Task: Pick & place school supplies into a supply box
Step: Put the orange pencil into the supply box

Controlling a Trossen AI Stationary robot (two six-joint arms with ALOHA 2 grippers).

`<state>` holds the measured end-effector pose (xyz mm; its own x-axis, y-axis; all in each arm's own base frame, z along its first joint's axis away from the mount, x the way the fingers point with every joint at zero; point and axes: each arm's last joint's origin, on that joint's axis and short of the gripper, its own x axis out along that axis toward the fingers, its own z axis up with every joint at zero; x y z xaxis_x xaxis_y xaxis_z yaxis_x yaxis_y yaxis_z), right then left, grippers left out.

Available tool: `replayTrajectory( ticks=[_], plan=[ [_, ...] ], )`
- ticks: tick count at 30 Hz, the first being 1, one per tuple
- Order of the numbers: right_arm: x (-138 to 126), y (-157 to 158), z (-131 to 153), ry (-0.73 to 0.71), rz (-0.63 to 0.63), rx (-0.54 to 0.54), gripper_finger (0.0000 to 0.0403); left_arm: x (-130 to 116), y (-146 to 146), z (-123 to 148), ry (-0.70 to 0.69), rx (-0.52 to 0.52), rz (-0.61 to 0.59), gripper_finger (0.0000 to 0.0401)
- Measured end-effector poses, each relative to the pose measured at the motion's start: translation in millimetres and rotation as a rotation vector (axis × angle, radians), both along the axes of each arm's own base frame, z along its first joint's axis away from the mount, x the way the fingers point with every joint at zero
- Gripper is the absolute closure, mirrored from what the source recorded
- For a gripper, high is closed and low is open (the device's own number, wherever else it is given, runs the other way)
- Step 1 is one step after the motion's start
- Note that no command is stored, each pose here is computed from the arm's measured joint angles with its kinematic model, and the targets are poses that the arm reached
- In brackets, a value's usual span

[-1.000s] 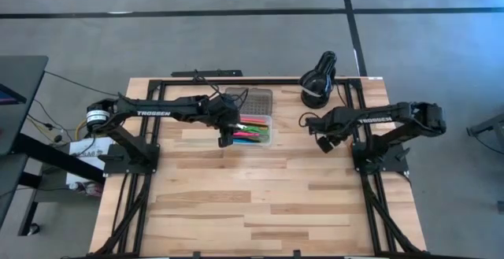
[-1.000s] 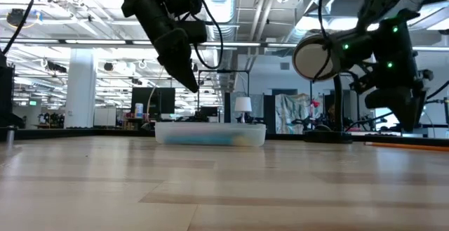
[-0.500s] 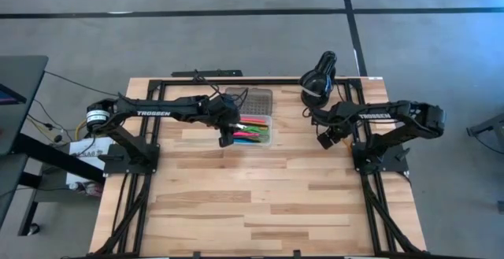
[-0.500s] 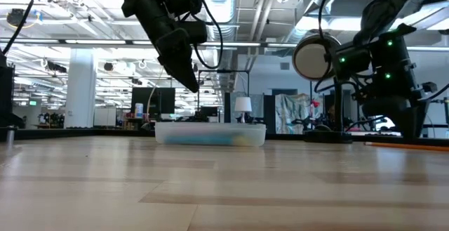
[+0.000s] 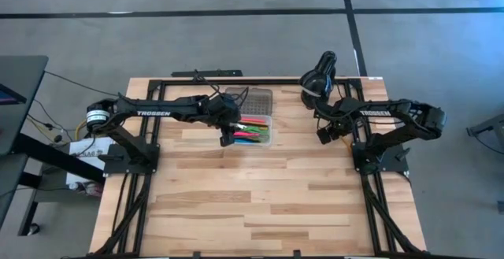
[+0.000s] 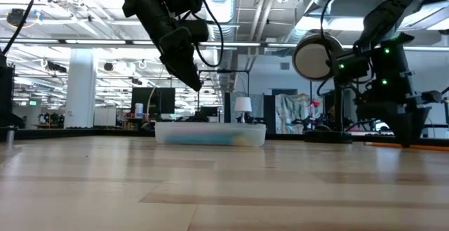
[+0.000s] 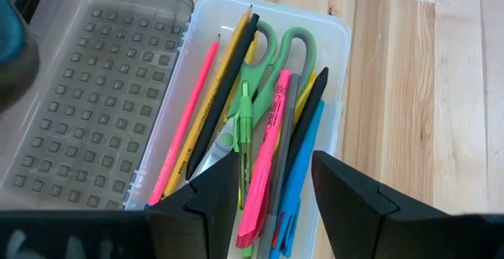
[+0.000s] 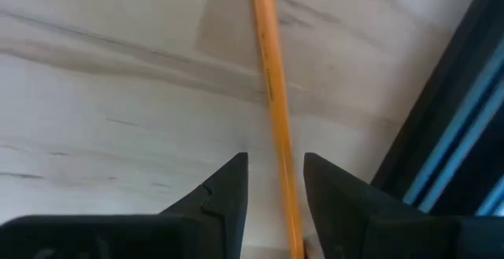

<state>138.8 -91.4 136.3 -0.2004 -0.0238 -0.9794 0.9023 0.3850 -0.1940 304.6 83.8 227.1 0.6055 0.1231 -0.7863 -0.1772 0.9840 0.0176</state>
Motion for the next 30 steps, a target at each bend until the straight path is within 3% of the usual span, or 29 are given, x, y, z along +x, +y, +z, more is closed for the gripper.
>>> replayTrajectory(
  ticks=[7, 30],
  plan=[
    [-8.9, 4.1, -10.2, -0.003, -0.044, 0.033, 0.0285, 0.0, 0.0, -0.1, 0.0, -0.001, 0.0, 0.0246],
    [26.7, 49.5, -4.7, -0.147, 0.148, 0.146, 0.0285, 0.8, -0.7, 0.4, -0.013, -0.02, -0.02, 0.0246]
  ],
)
